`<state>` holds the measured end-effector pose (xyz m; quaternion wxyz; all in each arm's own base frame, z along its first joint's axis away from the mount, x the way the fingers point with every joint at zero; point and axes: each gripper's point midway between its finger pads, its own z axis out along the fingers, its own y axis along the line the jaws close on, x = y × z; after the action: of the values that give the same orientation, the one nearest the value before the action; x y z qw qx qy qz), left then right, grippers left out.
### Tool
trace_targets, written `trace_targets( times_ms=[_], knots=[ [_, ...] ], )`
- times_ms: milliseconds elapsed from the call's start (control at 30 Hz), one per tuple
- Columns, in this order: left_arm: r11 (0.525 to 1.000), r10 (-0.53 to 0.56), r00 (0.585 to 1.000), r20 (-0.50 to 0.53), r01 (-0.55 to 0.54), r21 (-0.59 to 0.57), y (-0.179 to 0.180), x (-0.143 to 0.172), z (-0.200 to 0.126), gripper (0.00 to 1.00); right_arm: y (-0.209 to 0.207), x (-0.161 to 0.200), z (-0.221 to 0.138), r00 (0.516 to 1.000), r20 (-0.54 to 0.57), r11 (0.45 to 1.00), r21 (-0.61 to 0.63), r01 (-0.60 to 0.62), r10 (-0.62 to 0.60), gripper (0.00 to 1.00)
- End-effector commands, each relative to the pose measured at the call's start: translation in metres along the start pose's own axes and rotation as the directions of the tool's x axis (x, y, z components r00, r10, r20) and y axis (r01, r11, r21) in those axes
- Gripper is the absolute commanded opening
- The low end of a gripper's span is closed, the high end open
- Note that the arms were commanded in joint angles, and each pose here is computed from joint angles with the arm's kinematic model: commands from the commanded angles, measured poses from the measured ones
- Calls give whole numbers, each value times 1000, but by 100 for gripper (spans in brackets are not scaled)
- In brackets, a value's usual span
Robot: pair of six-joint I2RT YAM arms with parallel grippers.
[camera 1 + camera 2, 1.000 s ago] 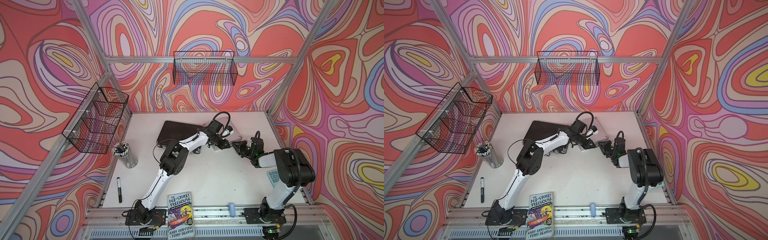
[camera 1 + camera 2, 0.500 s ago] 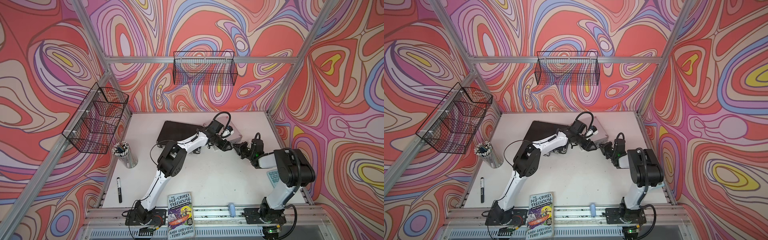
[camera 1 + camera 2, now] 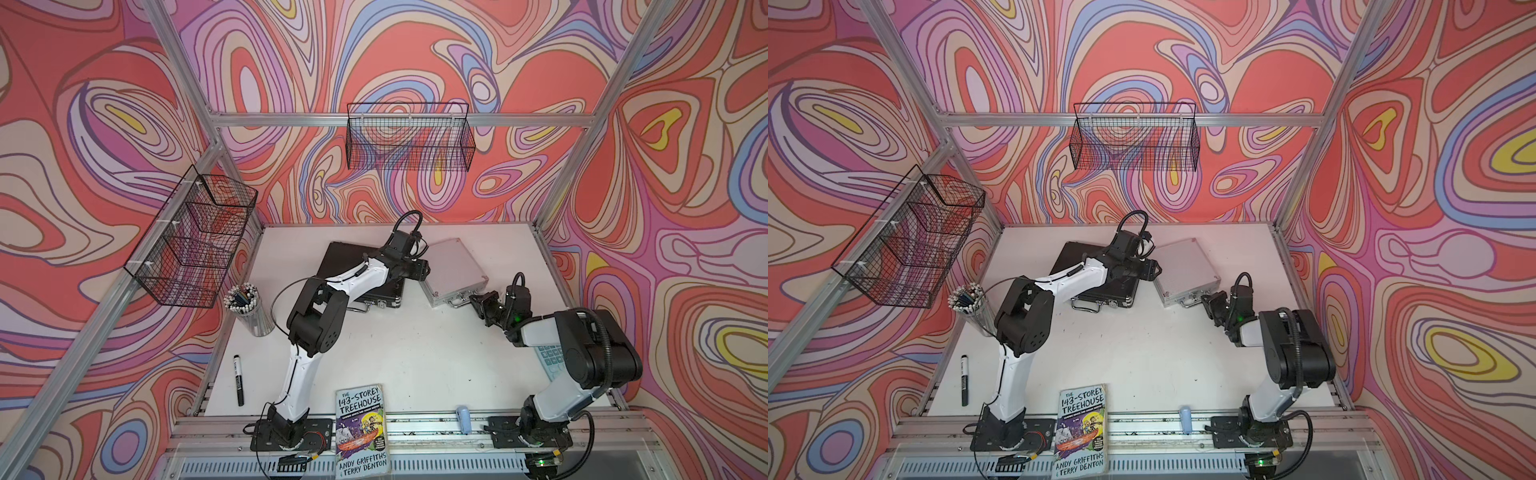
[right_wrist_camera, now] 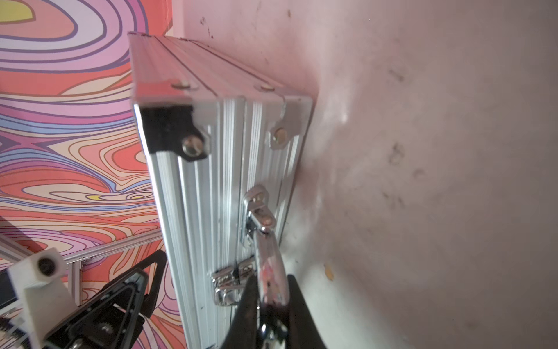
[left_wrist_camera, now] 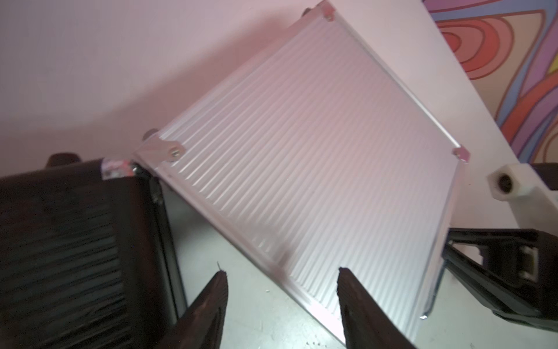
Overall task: Open the poker set cases
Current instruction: Place the poker set case at the center of the board.
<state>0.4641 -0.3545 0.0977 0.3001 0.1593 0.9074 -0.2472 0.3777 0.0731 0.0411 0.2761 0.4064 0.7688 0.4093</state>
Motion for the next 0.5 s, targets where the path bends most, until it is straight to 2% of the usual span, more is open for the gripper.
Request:
trace_targets(
  times_ms=[0, 200, 467],
  knots=[
    [997, -66, 998, 16, 67, -31, 5, 3, 10, 60, -30, 8, -11, 997, 10, 991, 105, 78, -79, 0],
    [994, -109, 994, -21, 109, 18, 3, 13, 30, 60, -41, 10, -26, 997, 44, 989, 138, 57, -64, 4],
    [994, -73, 995, -71, 78, 70, -5, 23, 50, 59, -47, 13, -28, 998, 44, 988, 149, 41, -48, 16]
  ],
)
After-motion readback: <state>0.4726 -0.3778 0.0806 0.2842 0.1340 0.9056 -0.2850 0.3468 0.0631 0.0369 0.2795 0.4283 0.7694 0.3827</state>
